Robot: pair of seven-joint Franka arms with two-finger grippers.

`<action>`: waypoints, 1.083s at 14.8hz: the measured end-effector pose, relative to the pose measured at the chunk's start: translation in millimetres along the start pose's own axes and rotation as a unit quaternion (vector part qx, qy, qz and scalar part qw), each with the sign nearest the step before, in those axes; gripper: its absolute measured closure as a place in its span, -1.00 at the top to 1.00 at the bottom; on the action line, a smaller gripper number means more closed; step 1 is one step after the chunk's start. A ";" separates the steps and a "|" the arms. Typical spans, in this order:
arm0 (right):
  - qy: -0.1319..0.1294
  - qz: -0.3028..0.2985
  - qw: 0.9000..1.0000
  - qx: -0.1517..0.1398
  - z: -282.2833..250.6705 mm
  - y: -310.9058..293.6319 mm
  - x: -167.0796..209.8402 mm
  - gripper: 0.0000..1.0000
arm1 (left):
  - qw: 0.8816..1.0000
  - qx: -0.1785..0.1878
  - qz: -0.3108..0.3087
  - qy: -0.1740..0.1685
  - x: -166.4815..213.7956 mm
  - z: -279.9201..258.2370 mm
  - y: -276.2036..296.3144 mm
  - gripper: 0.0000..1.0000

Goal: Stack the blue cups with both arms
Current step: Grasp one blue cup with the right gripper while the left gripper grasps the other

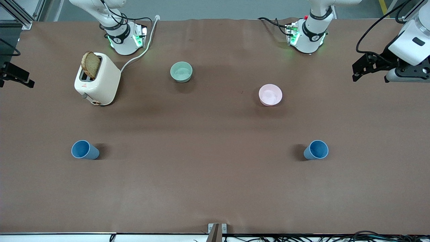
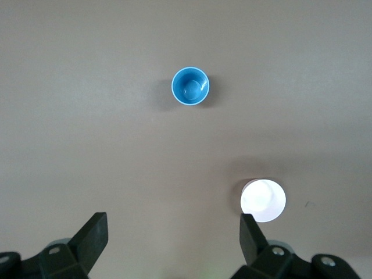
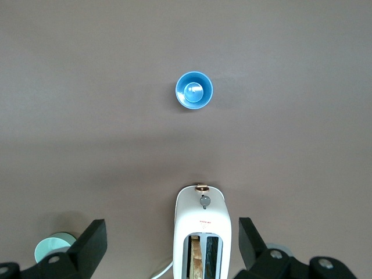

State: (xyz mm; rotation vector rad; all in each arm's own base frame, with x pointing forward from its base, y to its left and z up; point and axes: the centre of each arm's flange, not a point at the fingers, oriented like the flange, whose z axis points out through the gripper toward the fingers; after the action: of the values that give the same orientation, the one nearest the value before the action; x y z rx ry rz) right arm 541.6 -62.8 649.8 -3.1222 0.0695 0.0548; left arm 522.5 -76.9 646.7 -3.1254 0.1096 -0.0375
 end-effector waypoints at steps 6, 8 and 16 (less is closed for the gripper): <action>0.000 0.000 1.000 0.000 -0.2 0.0 -0.1 1.00 | 1.000 0.009 -0.004 -0.013 20.7 15.3 -5.8 1.00; -0.001 0.000 1.000 0.000 0.1 -0.1 0.1 1.00 | 1.000 0.009 -0.007 -0.014 54.5 58.6 -7.0 1.00; -0.006 0.001 1.000 0.000 7.0 1.4 4.8 1.00 | 1.000 0.004 -0.028 -0.003 120.8 286.8 -41.3 1.00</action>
State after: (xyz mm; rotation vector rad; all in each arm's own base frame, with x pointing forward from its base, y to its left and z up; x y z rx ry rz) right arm 546.1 -64.2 642.6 -3.1214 0.0725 0.0724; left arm 652.9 -40.5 363.5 -3.1200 0.0211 -0.0276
